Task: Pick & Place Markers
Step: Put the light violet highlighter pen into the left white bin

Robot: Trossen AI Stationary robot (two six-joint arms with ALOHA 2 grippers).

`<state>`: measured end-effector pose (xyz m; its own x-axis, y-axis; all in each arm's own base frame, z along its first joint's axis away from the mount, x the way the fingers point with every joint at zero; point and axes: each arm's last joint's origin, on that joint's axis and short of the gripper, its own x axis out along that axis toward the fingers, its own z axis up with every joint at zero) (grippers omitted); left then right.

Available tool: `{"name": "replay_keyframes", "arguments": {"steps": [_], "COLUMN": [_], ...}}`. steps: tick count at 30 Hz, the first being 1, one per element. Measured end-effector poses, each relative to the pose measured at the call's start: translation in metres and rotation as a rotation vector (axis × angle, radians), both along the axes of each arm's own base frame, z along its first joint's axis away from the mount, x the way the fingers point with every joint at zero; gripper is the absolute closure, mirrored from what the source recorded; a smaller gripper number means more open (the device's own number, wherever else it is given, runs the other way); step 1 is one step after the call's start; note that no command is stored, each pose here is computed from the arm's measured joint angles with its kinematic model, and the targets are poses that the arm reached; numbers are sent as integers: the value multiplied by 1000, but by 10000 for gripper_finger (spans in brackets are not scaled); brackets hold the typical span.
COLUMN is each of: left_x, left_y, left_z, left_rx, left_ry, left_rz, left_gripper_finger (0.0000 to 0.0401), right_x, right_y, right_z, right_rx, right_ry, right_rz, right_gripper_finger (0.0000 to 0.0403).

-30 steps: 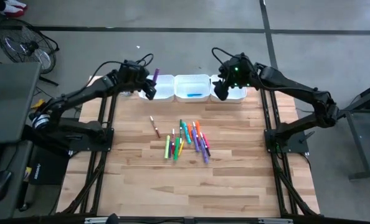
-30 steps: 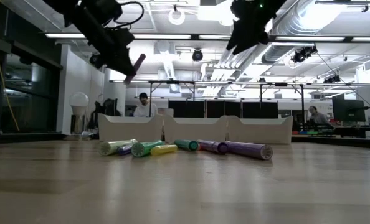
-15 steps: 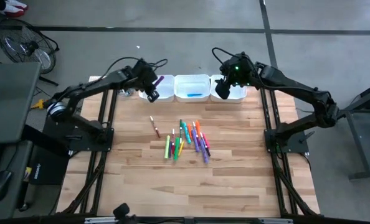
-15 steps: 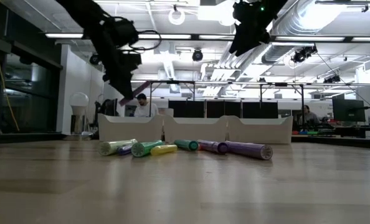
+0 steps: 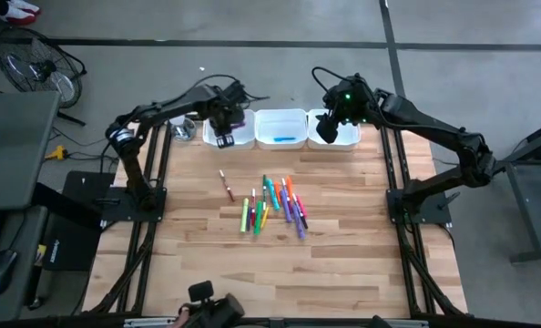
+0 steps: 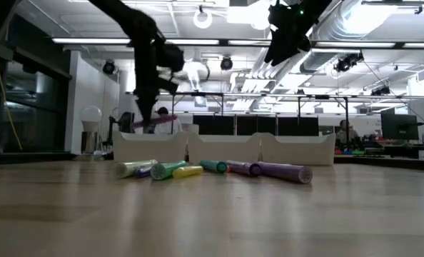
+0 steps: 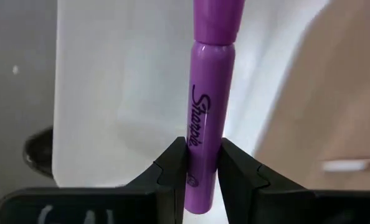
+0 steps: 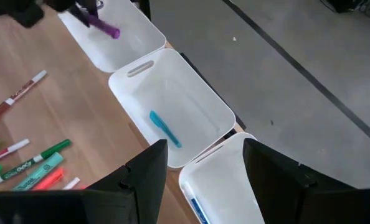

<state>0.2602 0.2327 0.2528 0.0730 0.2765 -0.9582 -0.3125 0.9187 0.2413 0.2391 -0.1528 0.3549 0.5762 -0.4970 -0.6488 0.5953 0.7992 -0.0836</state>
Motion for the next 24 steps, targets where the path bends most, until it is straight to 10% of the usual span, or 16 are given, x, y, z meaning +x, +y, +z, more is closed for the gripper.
{"name": "replay_keyframes", "arguments": {"steps": [24], "left_x": [14], "left_y": [10], "left_z": [-28], "left_rx": [-96], "left_ry": [82], "left_rz": [-46], "left_gripper_finger": [333], "right_x": [0], "right_y": [0], "right_z": [0], "right_rx": [-17], "right_ry": [12], "right_rz": [15], "right_gripper_finger": [203]}}
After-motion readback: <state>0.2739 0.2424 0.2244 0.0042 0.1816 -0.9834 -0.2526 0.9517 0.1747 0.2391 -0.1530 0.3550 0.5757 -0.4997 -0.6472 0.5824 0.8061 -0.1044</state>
